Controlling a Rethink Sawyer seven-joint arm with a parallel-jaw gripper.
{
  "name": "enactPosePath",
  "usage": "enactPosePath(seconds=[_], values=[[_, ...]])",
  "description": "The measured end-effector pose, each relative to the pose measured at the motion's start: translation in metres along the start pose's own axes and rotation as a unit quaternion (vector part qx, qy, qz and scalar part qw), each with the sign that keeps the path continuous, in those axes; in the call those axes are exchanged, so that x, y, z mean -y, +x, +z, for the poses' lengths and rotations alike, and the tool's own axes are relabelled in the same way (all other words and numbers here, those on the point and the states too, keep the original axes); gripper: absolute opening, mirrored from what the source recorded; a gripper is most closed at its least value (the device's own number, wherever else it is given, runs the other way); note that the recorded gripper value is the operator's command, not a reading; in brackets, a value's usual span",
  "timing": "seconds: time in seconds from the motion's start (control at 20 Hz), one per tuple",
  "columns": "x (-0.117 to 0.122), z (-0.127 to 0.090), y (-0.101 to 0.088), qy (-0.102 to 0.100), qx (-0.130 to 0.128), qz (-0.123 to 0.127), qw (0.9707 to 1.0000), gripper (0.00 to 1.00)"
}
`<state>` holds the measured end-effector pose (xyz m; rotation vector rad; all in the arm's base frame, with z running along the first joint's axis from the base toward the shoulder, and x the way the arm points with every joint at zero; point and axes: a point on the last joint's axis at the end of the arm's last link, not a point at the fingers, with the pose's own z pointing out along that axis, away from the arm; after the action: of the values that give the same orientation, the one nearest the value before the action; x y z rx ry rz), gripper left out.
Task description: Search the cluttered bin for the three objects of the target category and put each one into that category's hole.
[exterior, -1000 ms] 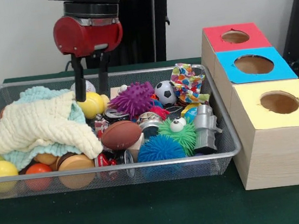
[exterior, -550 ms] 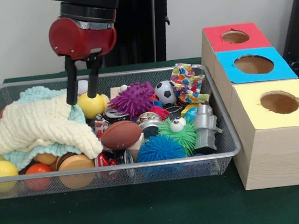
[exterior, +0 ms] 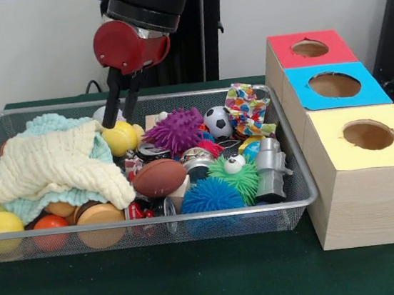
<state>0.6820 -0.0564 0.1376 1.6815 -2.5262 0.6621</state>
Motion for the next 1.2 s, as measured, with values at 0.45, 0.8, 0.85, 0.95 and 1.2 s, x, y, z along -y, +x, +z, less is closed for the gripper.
enactPosePath(seconds=[0.45, 0.8, 0.85, 0.95, 1.2], values=[[-0.01, 0.008, 0.024, -0.04, -0.04, 0.015, 0.9983, 1.0], [0.001, 0.039, 0.081, -0.06, -0.062, 0.062, 0.9944, 1.0], [0.005, 0.045, 0.091, -0.061, -0.066, 0.071, 0.9934, 1.0], [0.011, 0.053, 0.104, -0.062, -0.071, 0.082, 0.9921, 1.0], [0.021, 0.073, 0.134, -0.055, -0.095, 0.097, 0.9892, 1.0]])
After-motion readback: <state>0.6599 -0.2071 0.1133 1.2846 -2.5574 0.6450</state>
